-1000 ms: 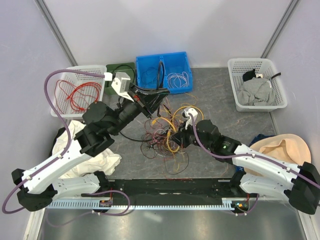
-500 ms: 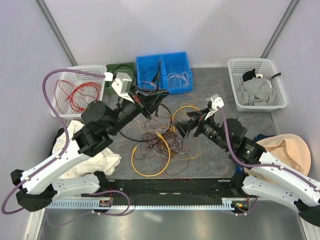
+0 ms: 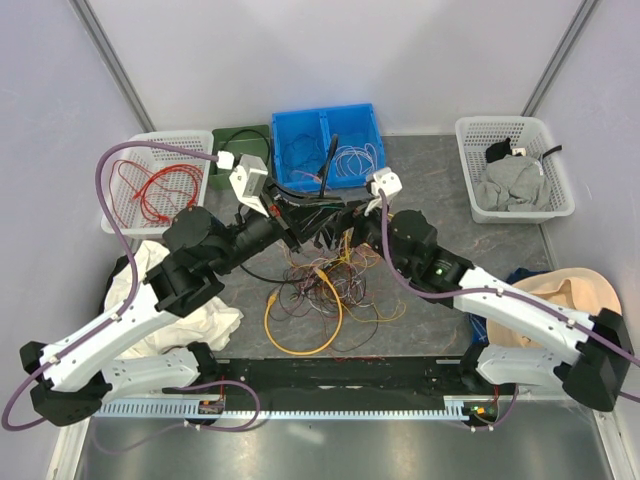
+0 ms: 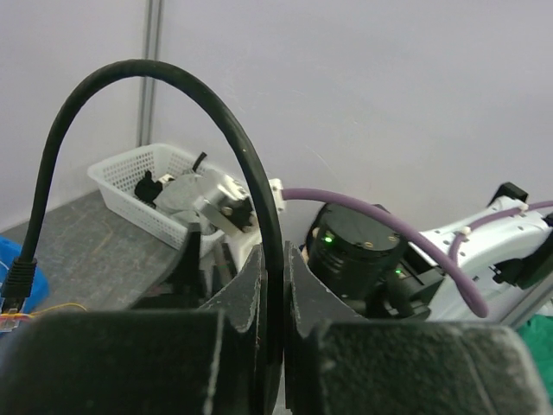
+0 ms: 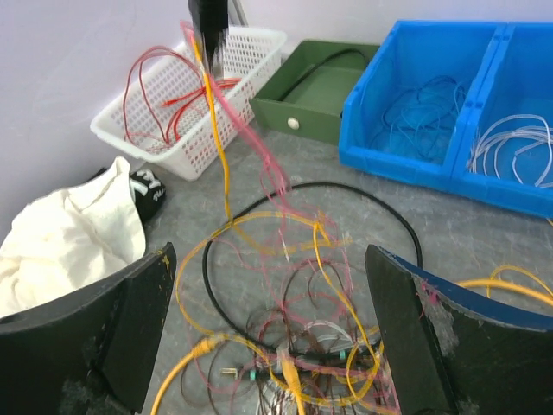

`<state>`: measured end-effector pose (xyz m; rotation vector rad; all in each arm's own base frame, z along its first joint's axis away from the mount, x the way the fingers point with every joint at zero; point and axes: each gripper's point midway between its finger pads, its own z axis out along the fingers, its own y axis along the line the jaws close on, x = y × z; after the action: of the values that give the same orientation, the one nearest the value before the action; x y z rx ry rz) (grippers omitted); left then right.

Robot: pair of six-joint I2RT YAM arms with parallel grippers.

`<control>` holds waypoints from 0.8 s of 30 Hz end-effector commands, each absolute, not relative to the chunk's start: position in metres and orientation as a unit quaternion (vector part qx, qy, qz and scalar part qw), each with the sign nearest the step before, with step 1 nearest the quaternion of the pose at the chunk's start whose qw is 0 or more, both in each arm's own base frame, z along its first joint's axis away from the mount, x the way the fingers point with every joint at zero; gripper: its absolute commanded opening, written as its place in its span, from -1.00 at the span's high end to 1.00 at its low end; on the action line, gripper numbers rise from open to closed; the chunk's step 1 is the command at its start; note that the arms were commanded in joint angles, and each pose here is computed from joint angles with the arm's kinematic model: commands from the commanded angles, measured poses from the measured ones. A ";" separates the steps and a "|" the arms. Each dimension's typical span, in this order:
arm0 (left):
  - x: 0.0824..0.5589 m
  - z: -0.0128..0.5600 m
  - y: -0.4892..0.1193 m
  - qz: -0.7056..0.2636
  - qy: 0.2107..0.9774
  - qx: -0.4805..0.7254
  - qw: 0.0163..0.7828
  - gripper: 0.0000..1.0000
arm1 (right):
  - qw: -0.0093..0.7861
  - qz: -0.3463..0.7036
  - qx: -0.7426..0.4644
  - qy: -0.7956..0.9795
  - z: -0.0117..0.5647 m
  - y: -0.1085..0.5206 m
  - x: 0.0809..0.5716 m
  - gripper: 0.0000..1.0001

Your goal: Untangle the cables

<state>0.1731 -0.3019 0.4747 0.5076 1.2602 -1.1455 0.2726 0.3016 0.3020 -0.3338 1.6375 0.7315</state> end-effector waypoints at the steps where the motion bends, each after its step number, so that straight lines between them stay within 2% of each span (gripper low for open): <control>1: 0.159 0.475 -0.300 -0.529 0.542 0.228 0.613 0.97 | 0.669 0.337 -0.109 0.653 0.356 0.311 0.294 -0.96; 3: 0.157 0.472 -0.300 -0.531 0.544 0.230 0.608 0.97 | 0.674 0.317 -0.095 0.661 0.353 0.313 0.309 -0.96; 5: 0.155 0.470 -0.300 -0.533 0.545 0.233 0.604 0.96 | 0.679 0.300 -0.087 0.665 0.349 0.315 0.324 -0.75; 6: 0.154 0.470 -0.299 -0.533 0.545 0.234 0.603 0.97 | 0.678 0.297 -0.085 0.667 0.347 0.316 0.328 -0.57; 7: 0.154 0.468 -0.299 -0.532 0.547 0.235 0.602 0.96 | 0.676 0.300 -0.085 0.667 0.346 0.318 0.330 0.05; 9: 0.157 0.466 -0.296 -0.522 0.553 0.231 0.606 0.96 | 0.674 0.307 -0.087 0.666 0.345 0.320 0.330 0.62; 10: 0.158 0.462 -0.295 -0.517 0.559 0.229 0.606 0.97 | 0.674 0.317 -0.092 0.661 0.348 0.321 0.326 1.00; 19: 0.195 0.439 -0.287 -0.448 0.591 0.183 0.646 0.97 | 0.655 0.412 -0.152 0.615 0.405 0.310 0.251 1.00; 24: 0.212 0.435 -0.299 -0.431 0.598 0.173 0.653 0.96 | 0.629 0.435 -0.170 0.622 0.391 0.309 0.229 1.00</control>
<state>0.1948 -0.2979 0.4259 0.4343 1.3977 -1.0440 0.2456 0.3045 0.4034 -0.3323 1.3865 0.9343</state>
